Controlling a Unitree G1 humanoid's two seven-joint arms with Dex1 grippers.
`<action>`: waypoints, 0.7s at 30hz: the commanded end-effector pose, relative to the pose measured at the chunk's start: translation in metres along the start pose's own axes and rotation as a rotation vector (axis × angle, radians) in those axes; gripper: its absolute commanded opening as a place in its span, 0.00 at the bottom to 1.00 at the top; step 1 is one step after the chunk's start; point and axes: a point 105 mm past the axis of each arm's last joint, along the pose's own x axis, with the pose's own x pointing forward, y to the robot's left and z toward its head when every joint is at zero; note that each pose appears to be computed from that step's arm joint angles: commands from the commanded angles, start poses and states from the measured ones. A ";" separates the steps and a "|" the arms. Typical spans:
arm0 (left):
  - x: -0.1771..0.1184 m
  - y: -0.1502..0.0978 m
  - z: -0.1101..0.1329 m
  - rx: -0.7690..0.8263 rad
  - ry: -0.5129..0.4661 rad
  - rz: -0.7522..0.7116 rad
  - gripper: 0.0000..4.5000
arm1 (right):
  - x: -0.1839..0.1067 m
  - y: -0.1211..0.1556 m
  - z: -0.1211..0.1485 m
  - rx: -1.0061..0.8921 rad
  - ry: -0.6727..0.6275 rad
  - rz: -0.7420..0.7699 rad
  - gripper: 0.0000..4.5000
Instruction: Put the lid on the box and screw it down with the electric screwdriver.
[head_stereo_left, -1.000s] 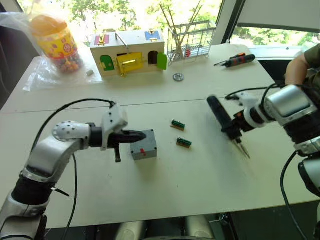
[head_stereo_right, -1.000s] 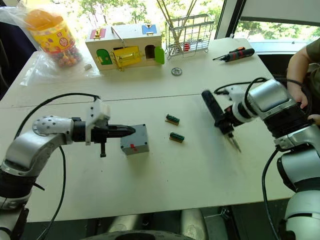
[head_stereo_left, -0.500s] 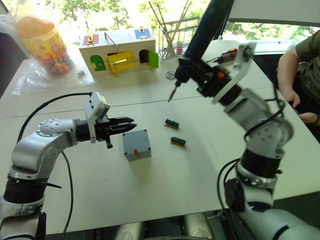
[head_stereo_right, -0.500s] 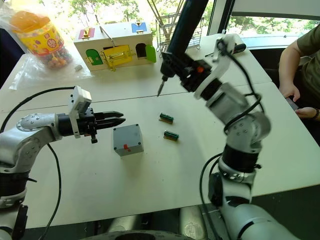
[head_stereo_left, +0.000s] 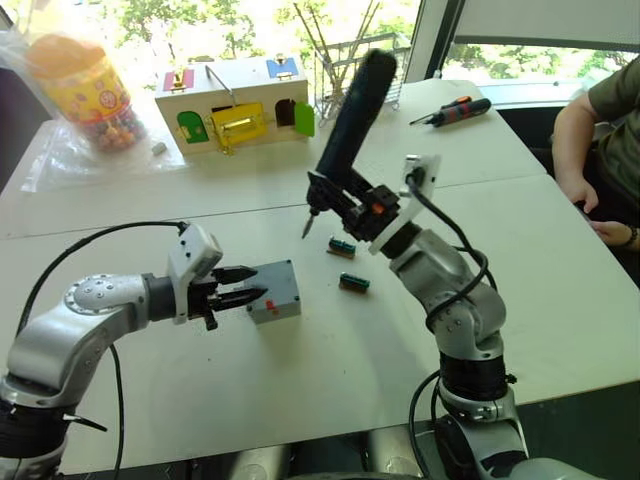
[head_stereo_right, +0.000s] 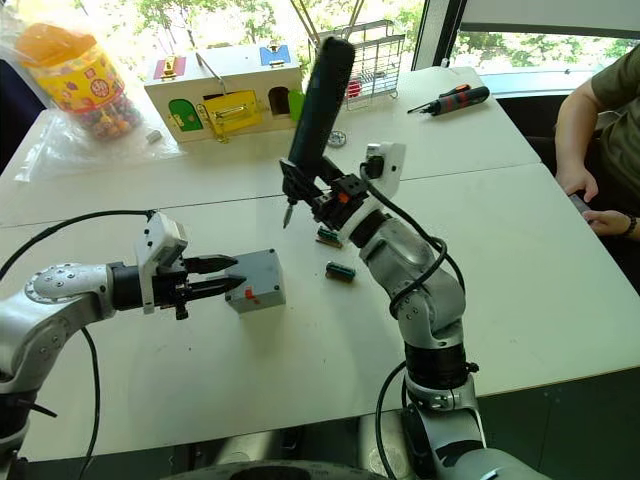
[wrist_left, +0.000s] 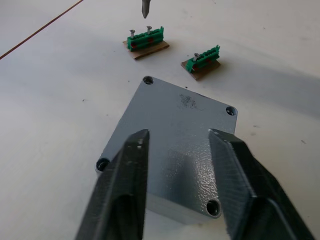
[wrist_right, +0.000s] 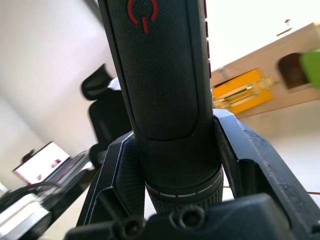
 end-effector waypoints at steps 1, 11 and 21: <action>0.002 -0.002 0.005 0.033 -0.019 -0.003 0.22 | 0.003 0.021 0.016 -0.042 -0.072 0.083 0.38; 0.013 0.002 -0.013 0.062 0.022 0.005 0.22 | 0.001 0.025 -0.002 -0.081 -0.023 0.090 0.38; 0.014 0.003 -0.016 0.057 0.024 0.000 0.22 | 0.003 0.021 -0.012 -0.086 -0.009 0.071 0.38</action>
